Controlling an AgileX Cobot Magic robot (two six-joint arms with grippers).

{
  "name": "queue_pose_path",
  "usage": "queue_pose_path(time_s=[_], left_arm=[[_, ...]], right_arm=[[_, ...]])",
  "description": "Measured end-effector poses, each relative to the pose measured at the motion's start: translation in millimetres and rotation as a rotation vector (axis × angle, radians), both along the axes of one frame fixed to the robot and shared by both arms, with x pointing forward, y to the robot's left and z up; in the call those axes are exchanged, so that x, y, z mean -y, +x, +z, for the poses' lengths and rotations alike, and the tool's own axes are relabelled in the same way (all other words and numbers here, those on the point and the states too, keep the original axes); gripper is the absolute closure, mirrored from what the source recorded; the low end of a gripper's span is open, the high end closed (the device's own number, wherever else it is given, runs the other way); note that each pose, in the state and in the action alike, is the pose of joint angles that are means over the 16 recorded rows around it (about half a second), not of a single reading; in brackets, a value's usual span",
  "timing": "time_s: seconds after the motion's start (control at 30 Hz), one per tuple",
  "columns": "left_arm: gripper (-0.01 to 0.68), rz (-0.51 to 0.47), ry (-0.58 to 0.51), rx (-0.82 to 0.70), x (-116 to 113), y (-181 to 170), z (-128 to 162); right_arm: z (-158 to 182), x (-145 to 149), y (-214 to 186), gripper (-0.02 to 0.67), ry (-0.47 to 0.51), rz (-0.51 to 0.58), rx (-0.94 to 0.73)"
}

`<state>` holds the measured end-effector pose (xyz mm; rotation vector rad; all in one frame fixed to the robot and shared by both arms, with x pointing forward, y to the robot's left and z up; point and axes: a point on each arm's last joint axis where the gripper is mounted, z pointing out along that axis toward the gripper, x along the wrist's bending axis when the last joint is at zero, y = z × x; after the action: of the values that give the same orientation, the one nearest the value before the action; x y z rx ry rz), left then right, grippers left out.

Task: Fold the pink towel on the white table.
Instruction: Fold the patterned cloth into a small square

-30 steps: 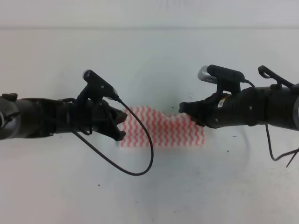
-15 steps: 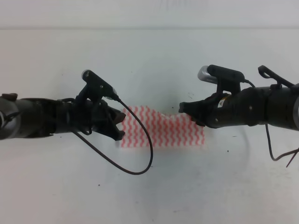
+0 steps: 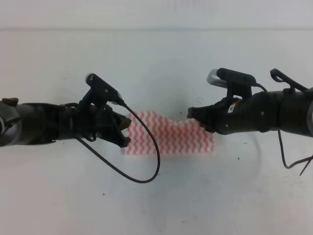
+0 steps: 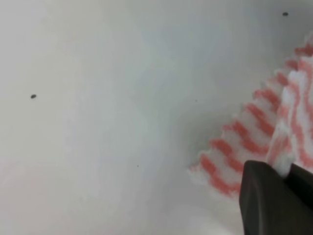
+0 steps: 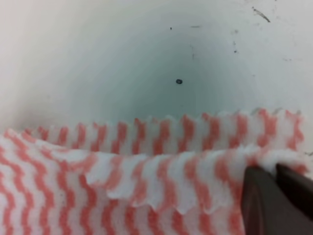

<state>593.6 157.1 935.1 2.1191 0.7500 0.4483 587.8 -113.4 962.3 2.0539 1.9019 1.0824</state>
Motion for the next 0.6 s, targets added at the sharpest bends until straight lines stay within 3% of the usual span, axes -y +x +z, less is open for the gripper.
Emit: queue_pose_path(time_s=[0.6], left_arm=[[0.677,0.017,-0.007,-0.029,-0.1,0.5,-5.6]], right_arm=[[-0.5,0.0,-0.3,0.664,-0.003,0.002,-0.004]])
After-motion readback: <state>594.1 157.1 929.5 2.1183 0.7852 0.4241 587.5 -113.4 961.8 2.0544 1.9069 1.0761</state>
